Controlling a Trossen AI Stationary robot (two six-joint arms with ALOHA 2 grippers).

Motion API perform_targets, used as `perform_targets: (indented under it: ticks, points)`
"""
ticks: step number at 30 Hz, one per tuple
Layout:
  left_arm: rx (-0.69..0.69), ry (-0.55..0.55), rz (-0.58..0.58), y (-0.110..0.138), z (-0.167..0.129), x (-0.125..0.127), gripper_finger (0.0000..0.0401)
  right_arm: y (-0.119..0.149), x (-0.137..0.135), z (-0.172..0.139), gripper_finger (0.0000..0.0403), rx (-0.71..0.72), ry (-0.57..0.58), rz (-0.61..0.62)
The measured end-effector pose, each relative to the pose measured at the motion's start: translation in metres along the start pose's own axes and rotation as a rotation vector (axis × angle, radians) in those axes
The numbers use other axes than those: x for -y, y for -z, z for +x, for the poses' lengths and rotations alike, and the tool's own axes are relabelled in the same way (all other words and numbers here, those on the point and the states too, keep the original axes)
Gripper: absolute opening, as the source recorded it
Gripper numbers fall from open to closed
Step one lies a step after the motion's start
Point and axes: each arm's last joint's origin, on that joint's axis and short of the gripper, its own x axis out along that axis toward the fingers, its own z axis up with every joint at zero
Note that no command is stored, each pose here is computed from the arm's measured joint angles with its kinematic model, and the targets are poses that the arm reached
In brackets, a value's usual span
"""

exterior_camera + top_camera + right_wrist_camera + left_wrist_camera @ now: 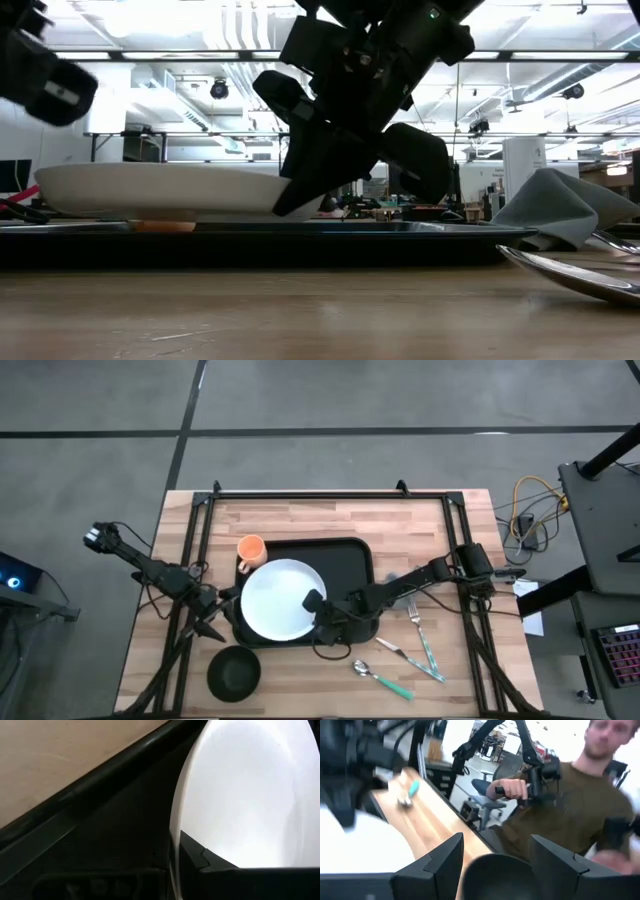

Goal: Set up tray
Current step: Put the white plate on the black tray

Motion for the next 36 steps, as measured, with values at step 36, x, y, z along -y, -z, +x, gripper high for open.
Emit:
perform_targets:
  ticks: [36]
  points:
    - [-0.022, -0.016, 0.07, -0.003, 0.003, 0.0, 0.0202, 0.003, 0.0, 0.013, 0.0009, 0.075, -0.014, 0.044]
